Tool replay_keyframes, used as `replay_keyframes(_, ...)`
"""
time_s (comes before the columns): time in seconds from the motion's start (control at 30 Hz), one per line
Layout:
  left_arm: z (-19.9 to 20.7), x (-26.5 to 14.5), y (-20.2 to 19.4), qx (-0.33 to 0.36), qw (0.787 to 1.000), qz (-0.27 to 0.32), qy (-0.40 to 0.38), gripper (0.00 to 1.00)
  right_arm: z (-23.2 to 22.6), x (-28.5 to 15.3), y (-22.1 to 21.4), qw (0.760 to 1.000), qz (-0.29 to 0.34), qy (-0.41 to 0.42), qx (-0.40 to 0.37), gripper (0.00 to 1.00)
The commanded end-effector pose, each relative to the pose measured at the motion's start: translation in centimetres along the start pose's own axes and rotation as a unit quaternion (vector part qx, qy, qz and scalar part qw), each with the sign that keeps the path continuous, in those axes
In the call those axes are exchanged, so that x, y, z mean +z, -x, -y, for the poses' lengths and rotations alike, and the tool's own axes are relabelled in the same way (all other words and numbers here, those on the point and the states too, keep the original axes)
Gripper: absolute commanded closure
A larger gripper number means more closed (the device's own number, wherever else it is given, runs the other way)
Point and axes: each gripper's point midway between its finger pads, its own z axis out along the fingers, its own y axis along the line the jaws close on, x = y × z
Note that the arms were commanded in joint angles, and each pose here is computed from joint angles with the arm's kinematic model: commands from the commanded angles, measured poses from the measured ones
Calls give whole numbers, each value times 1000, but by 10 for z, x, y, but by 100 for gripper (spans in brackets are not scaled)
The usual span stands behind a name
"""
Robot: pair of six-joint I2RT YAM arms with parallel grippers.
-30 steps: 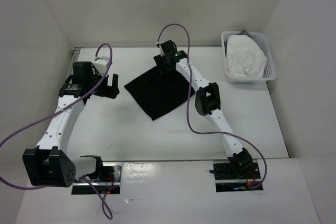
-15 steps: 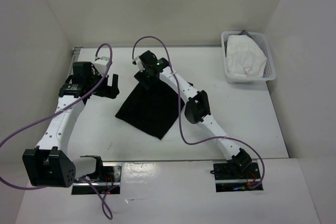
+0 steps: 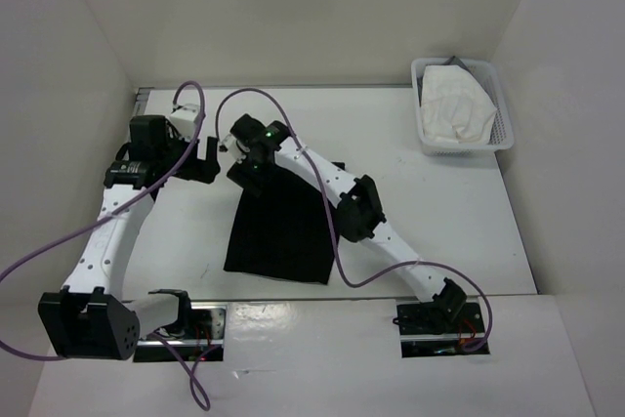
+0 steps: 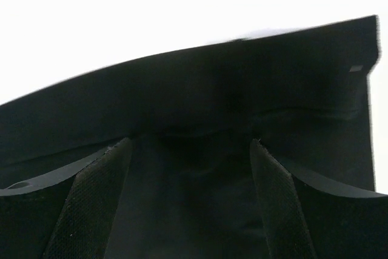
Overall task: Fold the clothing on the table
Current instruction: Flatten the skirt out
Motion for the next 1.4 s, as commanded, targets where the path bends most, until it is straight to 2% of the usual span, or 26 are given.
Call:
replay_keyframes(0.0,0,-10,14,0,999,33,4,0,-22,-68,30,999,52,14,5,16)
replay_keyframes(0.17,-5,-25,23,-5,998,62,31,0,9,-119,42,994,89,-54,43,13)
replay_keyframes(0.2,-4,-27,25,-9,997,70,32,0,18,-143,51,989,116,-69,54,13)
replay_keyframes(0.27,-4,-25,26,-14,996,76,32,0,54,-155,34,983,107,-108,102,13)
replay_keyframes(0.3,-4,-22,25,-20,997,72,31,0,82,-190,35,972,144,-133,129,13)
replay_keyframes(0.33,-5,-19,23,-21,997,66,30,0,97,-201,29,966,153,-147,147,13)
replay_keyframes(0.37,0,-13,23,-26,998,63,12,0,104,-181,-6,968,112,-147,168,17)
replay_keyframes(0.4,1,2,13,-32,999,37,0,0,111,-222,-8,957,157,-162,181,17)
replay_keyframes(0.43,7,10,13,-30,999,27,-12,0,130,-203,-38,952,149,-173,206,20)
replay_keyframes(0.57,30,65,2,-3,999,-38,-29,0,135,-222,-88,939,165,-201,227,21)
replay_keyframes(0.63,50,82,15,20,999,-29,-32,1,128,-222,-106,938,164,-207,223,21)
replay_keyframes(0.73,58,117,12,28,998,-51,3,12,133,-216,-131,938,141,-216,233,21)
replay_keyframes(0.77,72,132,14,34,998,-57,1,16,139,-216,-139,936,135,-220,241,21)
replay_keyframes(0.8,73,139,13,44,997,-61,20,20,137,-213,-141,938,134,-208,244,21)
replay_keyframes(0.83,91,144,11,58,996,-65,17,22,139,-209,-146,938,131,-205,248,21)
replay_keyframes(0.97,112,167,-7,107,989,-81,65,24,142,-203,-156,937,127,-199,257,21)
replay_keyframes(1.27,108,203,-21,115,983,-103,99,38,146,-195,-166,936,126,-190,267,21)
replay_keyframes(1.37,99,206,-6,97,985,-90,108,42,144,-190,-169,938,124,-185,267,21)
